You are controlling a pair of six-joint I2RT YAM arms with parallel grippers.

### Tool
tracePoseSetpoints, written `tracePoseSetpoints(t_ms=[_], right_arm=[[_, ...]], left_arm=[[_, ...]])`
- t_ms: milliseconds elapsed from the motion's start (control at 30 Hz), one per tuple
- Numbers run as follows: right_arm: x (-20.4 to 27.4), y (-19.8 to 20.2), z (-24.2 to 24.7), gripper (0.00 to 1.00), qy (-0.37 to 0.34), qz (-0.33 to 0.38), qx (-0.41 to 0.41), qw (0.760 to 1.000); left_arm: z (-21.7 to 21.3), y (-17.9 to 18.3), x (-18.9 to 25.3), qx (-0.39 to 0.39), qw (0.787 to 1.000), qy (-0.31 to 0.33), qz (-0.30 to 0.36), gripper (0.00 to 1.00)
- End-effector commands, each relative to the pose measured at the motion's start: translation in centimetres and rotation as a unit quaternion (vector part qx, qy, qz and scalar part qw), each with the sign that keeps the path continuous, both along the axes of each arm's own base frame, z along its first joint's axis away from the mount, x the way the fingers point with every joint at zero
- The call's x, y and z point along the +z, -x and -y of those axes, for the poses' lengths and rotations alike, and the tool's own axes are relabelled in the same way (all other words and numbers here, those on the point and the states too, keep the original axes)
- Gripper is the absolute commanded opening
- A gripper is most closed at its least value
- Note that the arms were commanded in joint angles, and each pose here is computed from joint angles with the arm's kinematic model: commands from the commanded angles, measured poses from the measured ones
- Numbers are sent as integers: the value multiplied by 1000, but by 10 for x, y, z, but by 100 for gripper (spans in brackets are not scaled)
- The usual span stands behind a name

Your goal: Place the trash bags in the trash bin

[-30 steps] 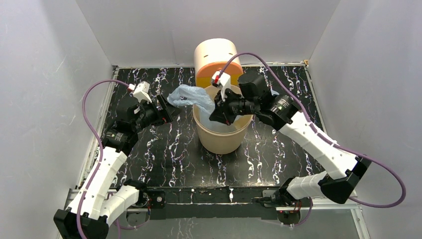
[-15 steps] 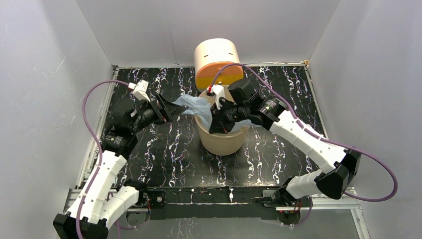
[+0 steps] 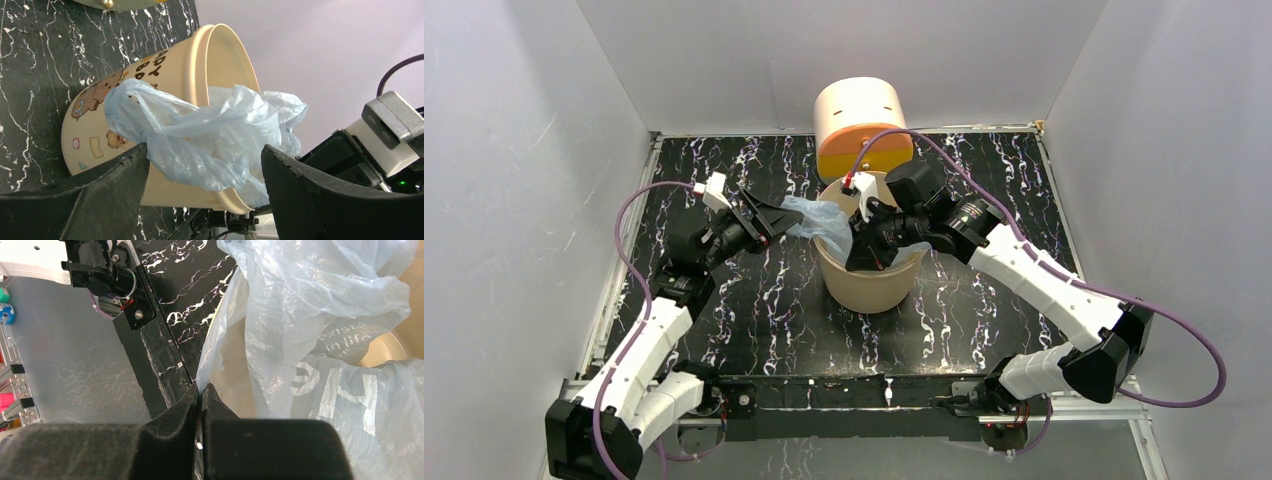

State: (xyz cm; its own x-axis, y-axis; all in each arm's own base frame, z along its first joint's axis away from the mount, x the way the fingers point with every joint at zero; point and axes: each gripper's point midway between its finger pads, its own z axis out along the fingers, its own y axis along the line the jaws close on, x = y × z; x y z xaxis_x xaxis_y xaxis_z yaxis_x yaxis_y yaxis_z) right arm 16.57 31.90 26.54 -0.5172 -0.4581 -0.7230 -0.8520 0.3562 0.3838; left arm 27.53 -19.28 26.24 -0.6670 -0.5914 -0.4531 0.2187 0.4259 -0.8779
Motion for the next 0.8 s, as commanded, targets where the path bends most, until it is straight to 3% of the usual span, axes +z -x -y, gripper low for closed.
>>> tracePoseSetpoints(t_ms=[0,167,333,567,767], right_arm=[[18,13,3,11,-26,7,25,999],[35,17,4,11,-40,26,47,998],[39,16,9,10,-35,42,42,998],[50,29,17,9,-21,37,80,996],[32,49,16,11,-24,-17,118,993]], left_arm=[[0,-14,14,21,999,43,23,73],[4,-23,9,4,1000,11,26,32],[-9,-24,1,18,997,-75,23,1],[-29,-21,-12,37,985,-166,5,0],[-18,-17,-17,-1,988,-157,-3,0]])
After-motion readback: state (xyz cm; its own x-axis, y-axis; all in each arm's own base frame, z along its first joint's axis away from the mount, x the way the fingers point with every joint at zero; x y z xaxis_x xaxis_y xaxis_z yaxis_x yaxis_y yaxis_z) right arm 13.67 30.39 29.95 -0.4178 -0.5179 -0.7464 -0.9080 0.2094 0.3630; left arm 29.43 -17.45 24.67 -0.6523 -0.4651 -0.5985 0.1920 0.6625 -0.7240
